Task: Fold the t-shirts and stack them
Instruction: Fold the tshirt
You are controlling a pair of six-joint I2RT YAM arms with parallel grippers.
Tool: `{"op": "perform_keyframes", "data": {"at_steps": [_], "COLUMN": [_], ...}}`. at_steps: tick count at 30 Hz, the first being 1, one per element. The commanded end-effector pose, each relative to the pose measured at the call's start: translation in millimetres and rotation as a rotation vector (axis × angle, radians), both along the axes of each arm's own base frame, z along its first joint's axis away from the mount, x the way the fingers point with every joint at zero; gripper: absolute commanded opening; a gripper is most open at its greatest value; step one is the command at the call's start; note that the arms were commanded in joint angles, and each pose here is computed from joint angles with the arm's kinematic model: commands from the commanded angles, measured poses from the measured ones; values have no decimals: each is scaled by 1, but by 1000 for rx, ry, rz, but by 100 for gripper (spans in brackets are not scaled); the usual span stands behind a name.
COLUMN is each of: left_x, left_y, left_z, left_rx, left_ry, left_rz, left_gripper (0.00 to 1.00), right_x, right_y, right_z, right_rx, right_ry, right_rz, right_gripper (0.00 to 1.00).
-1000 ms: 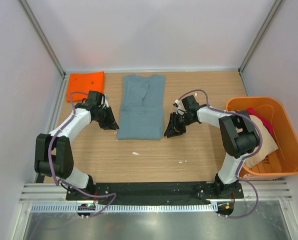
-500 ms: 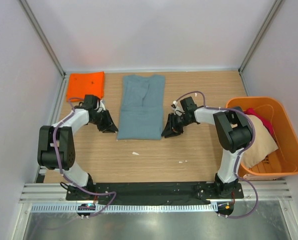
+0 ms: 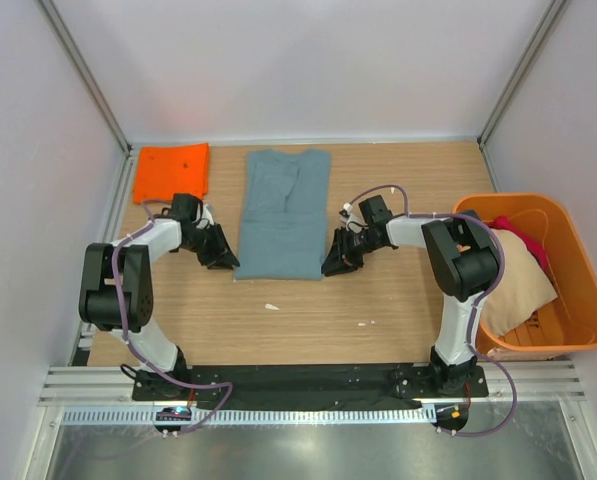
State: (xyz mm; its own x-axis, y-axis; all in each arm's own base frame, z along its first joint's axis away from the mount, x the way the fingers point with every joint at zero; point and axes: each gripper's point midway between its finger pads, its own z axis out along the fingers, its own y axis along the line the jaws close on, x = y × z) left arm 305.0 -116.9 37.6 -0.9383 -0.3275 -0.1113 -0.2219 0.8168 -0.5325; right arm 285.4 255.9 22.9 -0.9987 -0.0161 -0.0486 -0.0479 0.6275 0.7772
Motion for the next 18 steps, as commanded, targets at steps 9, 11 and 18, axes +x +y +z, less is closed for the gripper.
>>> {"op": "perform_keyframes", "data": {"at_steps": [9, 11, 18], "left_x": [0, -2, -9], "left_y": [-8, -11, -16], "left_z": [-3, -6, -11], "left_rx": [-54, -69, -104], "left_ry": [2, 21, 51], "left_rz": [-9, -10, 1], "left_gripper": [29, 30, 31], "right_x": [10, 10, 10], "right_y": [12, 13, 12], "right_z": [12, 13, 13], "right_rx": [72, 74, 67], "right_ry": [-27, -29, -20], "right_rz": [-2, -2, -11], "right_gripper": [23, 20, 2]}}
